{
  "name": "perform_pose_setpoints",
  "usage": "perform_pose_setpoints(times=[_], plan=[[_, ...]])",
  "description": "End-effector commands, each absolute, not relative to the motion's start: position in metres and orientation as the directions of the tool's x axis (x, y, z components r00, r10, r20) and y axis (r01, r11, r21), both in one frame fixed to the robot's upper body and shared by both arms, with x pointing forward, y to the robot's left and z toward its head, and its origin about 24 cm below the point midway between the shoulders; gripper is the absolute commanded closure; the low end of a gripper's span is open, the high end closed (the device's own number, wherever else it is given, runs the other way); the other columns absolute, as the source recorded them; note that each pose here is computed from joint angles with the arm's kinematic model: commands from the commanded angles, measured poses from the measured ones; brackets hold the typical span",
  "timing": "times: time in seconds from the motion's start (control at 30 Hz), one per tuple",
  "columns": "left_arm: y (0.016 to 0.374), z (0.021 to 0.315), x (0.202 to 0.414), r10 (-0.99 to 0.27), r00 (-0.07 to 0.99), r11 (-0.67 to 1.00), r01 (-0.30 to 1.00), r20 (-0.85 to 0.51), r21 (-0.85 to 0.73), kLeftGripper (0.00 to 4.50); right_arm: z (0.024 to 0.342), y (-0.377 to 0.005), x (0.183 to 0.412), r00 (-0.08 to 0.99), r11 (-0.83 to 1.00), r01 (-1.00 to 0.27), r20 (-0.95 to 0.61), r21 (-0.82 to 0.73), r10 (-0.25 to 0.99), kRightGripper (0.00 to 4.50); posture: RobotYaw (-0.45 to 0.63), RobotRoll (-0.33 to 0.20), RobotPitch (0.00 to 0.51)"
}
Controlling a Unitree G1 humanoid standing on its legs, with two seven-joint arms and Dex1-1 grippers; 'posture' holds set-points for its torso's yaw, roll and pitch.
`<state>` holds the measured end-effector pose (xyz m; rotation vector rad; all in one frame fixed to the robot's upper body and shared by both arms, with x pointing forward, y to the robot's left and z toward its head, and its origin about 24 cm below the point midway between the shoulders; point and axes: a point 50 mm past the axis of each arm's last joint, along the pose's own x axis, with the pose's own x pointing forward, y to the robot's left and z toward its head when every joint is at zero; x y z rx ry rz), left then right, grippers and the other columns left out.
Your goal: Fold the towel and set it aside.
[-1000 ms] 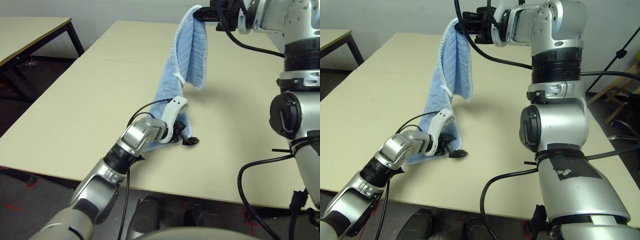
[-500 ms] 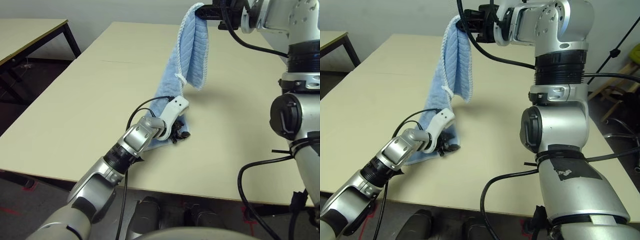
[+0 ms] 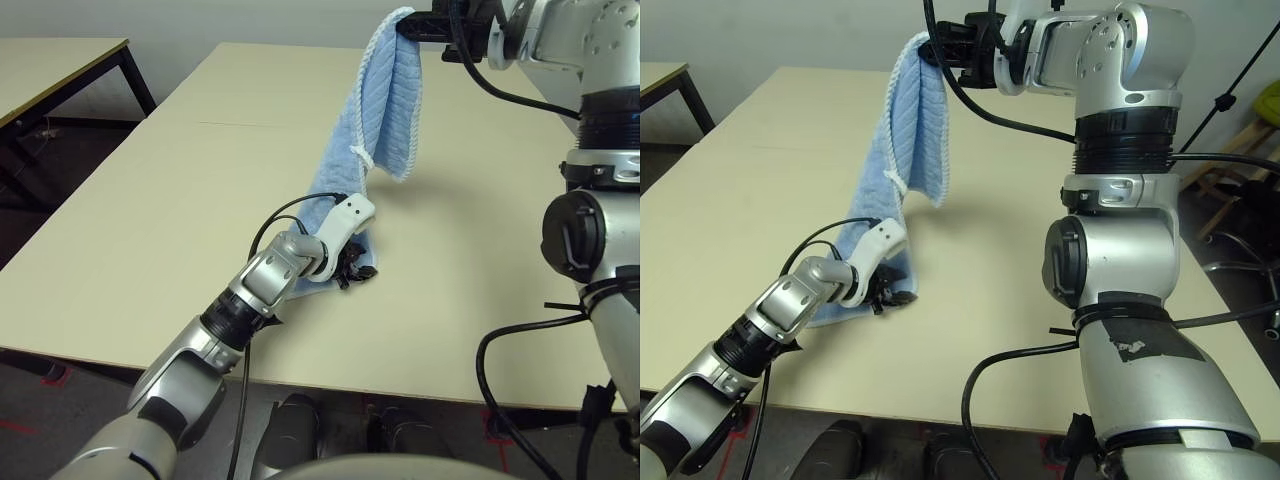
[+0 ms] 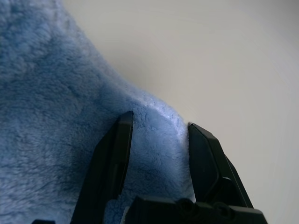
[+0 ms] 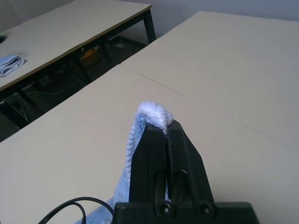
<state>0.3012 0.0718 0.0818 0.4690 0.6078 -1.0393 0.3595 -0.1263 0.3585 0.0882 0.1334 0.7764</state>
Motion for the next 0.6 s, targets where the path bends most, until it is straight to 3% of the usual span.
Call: perform_pose_setpoints(times=[0.03, 0.07, 0.17, 0.33, 0.6], plan=[[0.0773, 0.0604, 0.2931, -0.604, 0.316, 0.447, 0.895, -0.732, 0.018, 2.05, 0.36, -0.1275, 0.3578, 0.701, 0.704, -0.699, -0.073, 0.128, 0.709, 4.5, 0.16, 0.0, 0.052], [0.0768, 0.0609, 0.293, -0.605, 0.316, 0.445, 0.895, -0.731, 0.018, 2.21, 0.3599, -0.1277, 0.3576, 0.701, 0.703, -0.699, -0.073, 0.128, 0.71, 4.5, 0.16, 0.0, 0.052], [0.0756, 0.0614, 0.2924, -0.609, 0.311, 0.442, 0.897, -0.729, 0.012, 1.65, 0.3595, -0.1282, 0.3574, 0.699, 0.702, -0.7, -0.074, 0.128, 0.711, 4.5, 0.16, 0.0, 0.049], [0.0747, 0.0622, 0.2919, -0.614, 0.305, 0.444, 0.896, -0.728, 0.002, 0.07, 0.3594, -0.1285, 0.3573, 0.699, 0.702, -0.701, -0.074, 0.128, 0.711, 4.5, 0.16, 0.0, 0.048], [0.0734, 0.0625, 0.2919, -0.614, 0.303, 0.448, 0.894, -0.729, -0.006, 0.03, 0.3596, -0.1281, 0.357, 0.697, 0.7, -0.703, -0.073, 0.125, 0.714, 4.5, 0.16, 0.0, 0.047]])
